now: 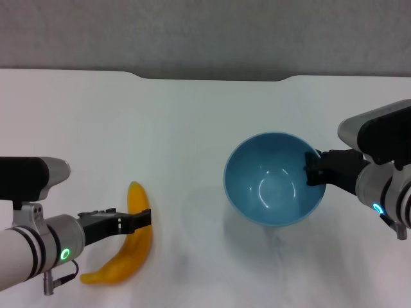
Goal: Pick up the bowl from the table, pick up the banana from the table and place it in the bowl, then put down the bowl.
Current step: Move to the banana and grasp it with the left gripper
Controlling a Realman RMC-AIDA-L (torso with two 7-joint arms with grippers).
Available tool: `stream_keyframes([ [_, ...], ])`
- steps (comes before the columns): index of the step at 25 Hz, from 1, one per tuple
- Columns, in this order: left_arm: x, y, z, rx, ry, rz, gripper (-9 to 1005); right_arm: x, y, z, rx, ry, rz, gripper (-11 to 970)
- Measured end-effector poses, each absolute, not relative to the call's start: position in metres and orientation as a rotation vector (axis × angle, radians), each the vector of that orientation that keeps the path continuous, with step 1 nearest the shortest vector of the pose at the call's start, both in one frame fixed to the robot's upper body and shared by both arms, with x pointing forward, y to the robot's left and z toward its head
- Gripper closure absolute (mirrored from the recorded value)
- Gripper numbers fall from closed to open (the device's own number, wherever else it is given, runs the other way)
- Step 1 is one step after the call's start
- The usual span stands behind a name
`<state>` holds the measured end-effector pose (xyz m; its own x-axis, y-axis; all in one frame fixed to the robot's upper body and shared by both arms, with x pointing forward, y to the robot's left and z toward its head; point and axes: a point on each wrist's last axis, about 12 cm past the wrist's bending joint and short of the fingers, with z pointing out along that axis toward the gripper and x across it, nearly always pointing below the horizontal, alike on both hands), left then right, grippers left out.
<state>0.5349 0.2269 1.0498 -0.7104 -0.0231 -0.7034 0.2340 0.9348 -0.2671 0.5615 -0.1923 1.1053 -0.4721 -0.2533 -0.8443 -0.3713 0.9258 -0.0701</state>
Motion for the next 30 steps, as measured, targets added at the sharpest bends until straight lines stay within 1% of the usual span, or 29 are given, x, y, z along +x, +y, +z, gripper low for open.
stream_keyframes([
  [13, 0.533, 0.208, 1.042, 0.198, 2.361, -0.476, 177, 0.561, -0.192, 1.107, -0.450, 2.079, 0.142, 916],
  [19, 0.535, 0.210, 1.034, 0.186, 2.394, -0.463, 179, 0.561, -0.192, 1.108, -0.453, 2.076, 0.143, 916],
  [30, 0.536, 0.211, 1.032, 0.203, 2.399, -0.448, 181, 0.559, -0.190, 1.109, -0.457, 2.058, 0.152, 916],
])
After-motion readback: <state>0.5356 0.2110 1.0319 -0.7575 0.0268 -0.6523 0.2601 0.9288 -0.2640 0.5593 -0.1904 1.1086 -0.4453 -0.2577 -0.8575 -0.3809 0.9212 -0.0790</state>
